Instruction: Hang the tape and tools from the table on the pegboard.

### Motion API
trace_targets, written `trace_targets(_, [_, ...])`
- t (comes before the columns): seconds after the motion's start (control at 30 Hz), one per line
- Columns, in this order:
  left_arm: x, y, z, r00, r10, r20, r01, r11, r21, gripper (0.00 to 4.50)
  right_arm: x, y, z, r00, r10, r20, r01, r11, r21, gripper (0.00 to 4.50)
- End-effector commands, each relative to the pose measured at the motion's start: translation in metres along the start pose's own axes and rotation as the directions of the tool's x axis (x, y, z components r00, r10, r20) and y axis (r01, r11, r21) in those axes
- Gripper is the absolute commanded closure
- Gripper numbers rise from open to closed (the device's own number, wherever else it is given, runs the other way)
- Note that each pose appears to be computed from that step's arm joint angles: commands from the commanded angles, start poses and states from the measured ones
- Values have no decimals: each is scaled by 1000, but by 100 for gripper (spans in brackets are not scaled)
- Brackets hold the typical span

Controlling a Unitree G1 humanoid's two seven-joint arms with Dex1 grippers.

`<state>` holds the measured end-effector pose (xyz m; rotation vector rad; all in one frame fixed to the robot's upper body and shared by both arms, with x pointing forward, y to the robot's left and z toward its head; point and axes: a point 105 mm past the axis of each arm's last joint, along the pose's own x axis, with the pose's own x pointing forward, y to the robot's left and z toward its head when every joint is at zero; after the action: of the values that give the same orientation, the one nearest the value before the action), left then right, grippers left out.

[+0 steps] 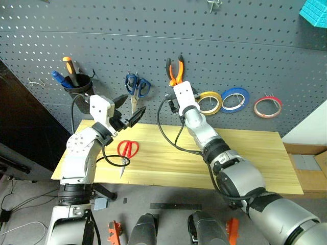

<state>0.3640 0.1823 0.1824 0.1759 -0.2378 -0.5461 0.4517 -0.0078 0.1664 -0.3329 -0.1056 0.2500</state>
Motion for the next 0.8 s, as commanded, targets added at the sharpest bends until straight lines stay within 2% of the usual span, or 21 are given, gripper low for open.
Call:
trace_targets(0.03, [-9,5,-17,992,82,-95,-84,996,-14,52,-15,18,10,993,116,4,-116,992,40,4])
trace_targets(0.17, [-39,6,-57,943,151,-296,-179,982,-67,52,-58,49,22,927,374,18,-374,923,96,4])
trace_targets(0.23, [-61,14,-78,882,219,-417,-286,953,-104,52,-82,60,24,869,495,-3,-492,864,111,4])
trace_targets(0.33, [-84,20,-96,801,275,-532,-378,921,-94,3,-106,66,20,810,583,-56,-576,811,105,0])
trace_targets(0.37, [-90,22,-103,766,293,-573,-402,913,-70,3,-112,68,20,792,607,-71,-599,794,103,0])
trace_targets(0.43, [-107,23,-124,649,310,-695,-443,897,-14,3,-121,71,21,766,637,-87,-629,771,104,0])
trace_targets(0.53, [-116,17,-138,591,271,-759,-480,875,-61,3,-128,76,24,739,667,-98,-660,745,97,0])
trace_targets(0.63, [-119,15,-147,537,256,-804,-473,880,-35,3,-130,79,25,726,680,-107,-674,733,88,0])
trace_targets(0.8, [-106,10,-162,509,223,-831,-449,893,-36,3,-139,84,26,684,719,-123,-724,689,-5,0])
